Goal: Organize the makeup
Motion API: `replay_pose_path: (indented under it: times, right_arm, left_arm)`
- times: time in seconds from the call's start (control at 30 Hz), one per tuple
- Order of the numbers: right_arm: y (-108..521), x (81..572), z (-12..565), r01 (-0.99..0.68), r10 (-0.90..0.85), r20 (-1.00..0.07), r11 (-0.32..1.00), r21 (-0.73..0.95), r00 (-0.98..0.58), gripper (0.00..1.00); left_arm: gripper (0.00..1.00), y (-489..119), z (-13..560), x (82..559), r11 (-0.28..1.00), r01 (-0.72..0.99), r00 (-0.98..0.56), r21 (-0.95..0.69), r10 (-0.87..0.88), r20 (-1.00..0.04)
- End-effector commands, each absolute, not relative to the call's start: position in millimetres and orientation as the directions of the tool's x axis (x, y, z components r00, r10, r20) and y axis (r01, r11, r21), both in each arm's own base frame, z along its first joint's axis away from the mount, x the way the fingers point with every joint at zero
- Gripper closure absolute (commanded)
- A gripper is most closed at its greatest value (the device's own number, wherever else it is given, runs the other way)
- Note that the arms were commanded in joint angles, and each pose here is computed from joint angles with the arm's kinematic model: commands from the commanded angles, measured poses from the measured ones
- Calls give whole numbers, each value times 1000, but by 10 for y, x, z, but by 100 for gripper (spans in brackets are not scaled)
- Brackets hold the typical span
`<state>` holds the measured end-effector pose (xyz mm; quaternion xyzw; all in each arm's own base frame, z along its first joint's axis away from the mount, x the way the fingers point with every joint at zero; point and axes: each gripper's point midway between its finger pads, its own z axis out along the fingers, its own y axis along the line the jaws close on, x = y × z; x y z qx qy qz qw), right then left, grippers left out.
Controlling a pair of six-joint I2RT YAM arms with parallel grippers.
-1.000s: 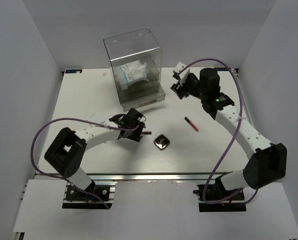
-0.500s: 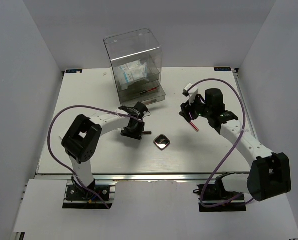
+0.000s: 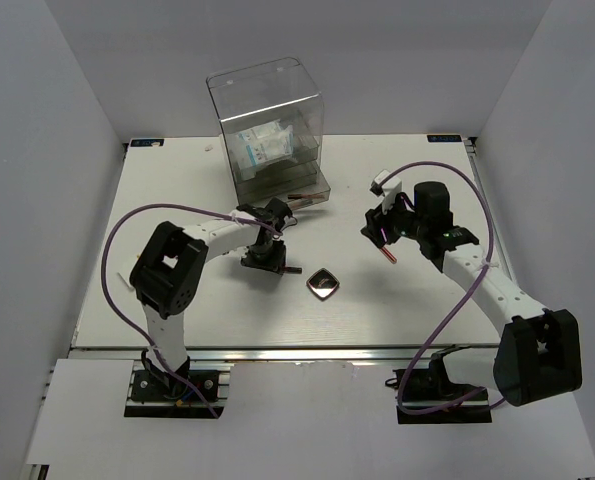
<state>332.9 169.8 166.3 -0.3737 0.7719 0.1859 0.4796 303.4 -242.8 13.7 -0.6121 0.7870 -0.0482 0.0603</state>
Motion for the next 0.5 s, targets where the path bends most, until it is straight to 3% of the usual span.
replay_pose_path:
  times: [0.0,0.2,0.4,0.47]
  right_arm:
    - [1699,3359,1810,-749,-366,-904,657,-82,-222,41]
    - [1673,3378,1810,-747,-366,-902,660,-79,-228,41]
    - [1639,3395,1752,-745,-374,-896,663,-77,-241,41]
    - [1640,3383,1702,-752,-368,-893,657,-53,-259,37]
  left_arm:
    - [63,-2270,-57,2793,258,-965,-255,-46,-965,-63]
    - [79,-2186,-3,2768,258,-961,-252,-95,-965,-77]
    - [89,-2241,621,3117,273,-882,-264,-385,-961,-78]
    - [91,-2289,817,3233,269,-832,-273,-485,-960,-64]
